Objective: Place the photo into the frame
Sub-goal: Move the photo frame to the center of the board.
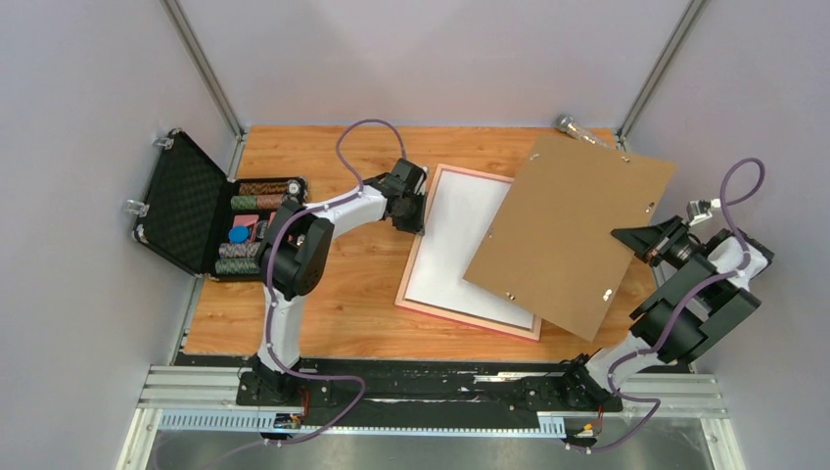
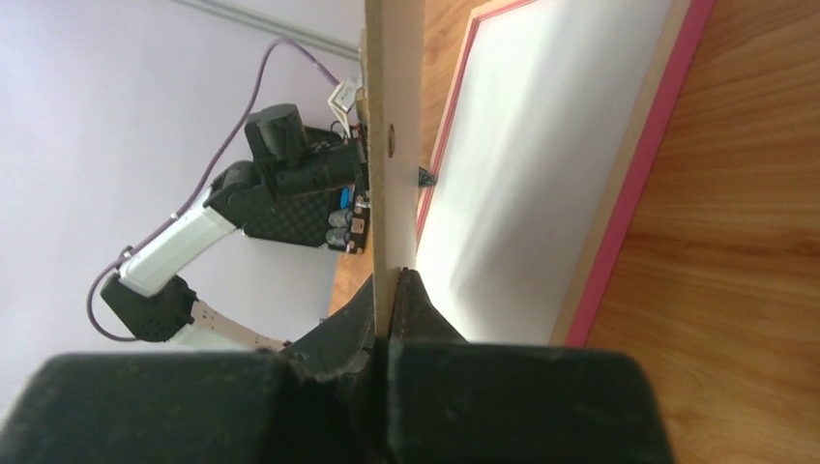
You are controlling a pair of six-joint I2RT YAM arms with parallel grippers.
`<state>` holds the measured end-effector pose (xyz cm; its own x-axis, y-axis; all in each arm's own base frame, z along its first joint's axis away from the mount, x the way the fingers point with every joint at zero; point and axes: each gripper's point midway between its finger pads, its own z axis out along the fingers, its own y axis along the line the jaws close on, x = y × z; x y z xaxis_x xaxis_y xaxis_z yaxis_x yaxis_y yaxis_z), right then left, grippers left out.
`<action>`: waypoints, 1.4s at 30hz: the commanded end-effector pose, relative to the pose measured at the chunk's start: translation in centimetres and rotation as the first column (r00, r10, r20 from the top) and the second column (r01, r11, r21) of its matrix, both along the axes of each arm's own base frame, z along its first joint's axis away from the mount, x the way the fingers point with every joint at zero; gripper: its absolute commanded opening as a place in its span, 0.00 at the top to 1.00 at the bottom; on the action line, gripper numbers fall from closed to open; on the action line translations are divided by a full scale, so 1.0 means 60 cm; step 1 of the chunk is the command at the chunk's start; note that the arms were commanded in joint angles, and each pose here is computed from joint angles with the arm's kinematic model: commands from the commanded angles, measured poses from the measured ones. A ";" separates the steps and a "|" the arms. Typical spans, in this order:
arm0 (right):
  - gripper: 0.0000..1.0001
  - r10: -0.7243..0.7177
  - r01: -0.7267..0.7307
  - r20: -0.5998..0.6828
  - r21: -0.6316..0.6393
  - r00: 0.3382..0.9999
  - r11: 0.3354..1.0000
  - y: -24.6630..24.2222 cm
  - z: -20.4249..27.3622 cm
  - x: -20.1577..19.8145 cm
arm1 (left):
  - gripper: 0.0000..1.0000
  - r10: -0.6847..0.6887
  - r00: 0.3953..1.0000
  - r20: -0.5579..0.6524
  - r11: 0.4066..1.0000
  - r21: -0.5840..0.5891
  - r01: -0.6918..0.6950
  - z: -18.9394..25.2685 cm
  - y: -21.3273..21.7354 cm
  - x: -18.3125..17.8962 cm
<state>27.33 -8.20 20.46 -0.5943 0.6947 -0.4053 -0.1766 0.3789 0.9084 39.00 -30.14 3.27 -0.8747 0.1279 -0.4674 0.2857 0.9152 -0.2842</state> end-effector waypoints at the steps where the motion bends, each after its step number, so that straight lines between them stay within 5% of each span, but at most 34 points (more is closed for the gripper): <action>1: 1.00 0.033 -0.030 0.058 -0.048 0.998 0.998 0.027 0.055 0.026 | 1.00 0.045 0.996 0.082 0.999 -0.014 -0.044 0.051 0.033 0.016; 4: 1.00 0.083 -0.070 0.081 -0.153 0.993 0.986 0.061 0.064 0.044 | 1.00 0.072 0.994 0.085 0.997 -0.026 -0.070 0.055 0.052 0.019; 17: 1.00 0.316 -0.315 0.010 -0.031 0.949 0.948 0.188 0.072 0.100 | 1.00 0.236 0.972 0.001 0.967 -0.102 -0.235 0.033 0.127 0.005; 32: 1.00 0.460 -0.459 -0.040 0.024 0.887 0.888 0.275 0.034 0.165 | 0.99 0.305 0.952 -0.037 0.924 -0.232 -0.305 0.054 0.128 -0.035; 42: 1.00 0.491 -0.490 -0.059 0.027 0.869 0.871 0.306 0.014 0.165 | 0.52 0.300 0.953 0.026 0.916 -0.288 -0.281 0.102 0.127 -0.037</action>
<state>37.06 9.40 19.13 -0.8881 0.3458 -0.3028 -0.2087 0.2836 0.9359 34.88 -21.38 4.97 -0.8793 -0.2319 -0.4160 -0.0159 0.8873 -0.4610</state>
